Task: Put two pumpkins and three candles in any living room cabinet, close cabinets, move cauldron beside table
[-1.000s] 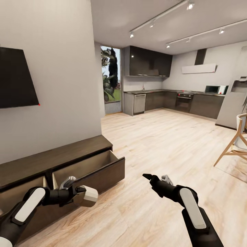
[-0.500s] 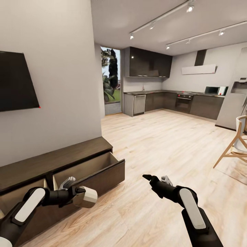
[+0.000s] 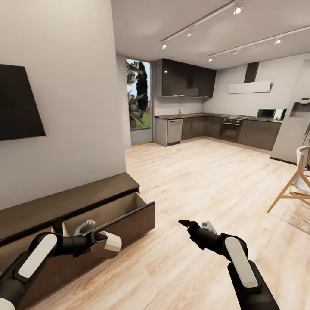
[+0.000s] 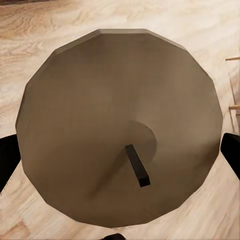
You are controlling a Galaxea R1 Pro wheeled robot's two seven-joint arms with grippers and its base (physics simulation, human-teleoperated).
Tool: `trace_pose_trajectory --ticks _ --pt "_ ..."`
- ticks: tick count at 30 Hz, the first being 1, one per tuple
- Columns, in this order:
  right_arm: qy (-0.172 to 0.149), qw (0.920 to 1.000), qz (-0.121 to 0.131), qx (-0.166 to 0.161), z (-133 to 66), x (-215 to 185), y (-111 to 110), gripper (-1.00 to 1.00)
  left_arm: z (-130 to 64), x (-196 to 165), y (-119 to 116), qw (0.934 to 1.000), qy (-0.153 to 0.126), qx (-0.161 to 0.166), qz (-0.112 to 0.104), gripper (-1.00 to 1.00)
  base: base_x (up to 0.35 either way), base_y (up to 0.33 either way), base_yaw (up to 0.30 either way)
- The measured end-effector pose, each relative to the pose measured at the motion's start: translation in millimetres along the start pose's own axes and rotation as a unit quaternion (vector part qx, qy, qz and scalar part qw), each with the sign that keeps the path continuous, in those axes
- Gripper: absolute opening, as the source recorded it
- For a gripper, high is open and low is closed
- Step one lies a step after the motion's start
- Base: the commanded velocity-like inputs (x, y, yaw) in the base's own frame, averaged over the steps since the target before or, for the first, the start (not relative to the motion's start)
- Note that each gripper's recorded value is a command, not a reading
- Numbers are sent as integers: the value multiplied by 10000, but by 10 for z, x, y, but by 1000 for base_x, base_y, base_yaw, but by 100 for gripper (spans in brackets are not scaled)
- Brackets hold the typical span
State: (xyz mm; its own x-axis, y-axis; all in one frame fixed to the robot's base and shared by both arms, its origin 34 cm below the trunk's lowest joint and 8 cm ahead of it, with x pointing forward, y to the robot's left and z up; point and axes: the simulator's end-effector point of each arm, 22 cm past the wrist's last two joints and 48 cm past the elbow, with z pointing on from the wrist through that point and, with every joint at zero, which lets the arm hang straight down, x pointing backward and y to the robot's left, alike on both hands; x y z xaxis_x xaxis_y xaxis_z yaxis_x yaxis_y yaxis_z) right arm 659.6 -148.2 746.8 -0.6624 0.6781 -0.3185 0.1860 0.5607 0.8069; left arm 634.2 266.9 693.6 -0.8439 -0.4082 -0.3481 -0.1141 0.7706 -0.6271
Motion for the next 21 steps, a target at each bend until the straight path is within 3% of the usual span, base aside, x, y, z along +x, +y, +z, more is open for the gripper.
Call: trace_pose_trajectory --ticks 14,21 --pt "-8 10000 1 4 -3 -6 1 100 5 2 22 10000 -3 -61 41 -100 213 -227 6" --pt "-9 10000 -7 12 -6 -8 -4 100 2 1 15 10000 -6 -45 30 -100 215 -239 183"
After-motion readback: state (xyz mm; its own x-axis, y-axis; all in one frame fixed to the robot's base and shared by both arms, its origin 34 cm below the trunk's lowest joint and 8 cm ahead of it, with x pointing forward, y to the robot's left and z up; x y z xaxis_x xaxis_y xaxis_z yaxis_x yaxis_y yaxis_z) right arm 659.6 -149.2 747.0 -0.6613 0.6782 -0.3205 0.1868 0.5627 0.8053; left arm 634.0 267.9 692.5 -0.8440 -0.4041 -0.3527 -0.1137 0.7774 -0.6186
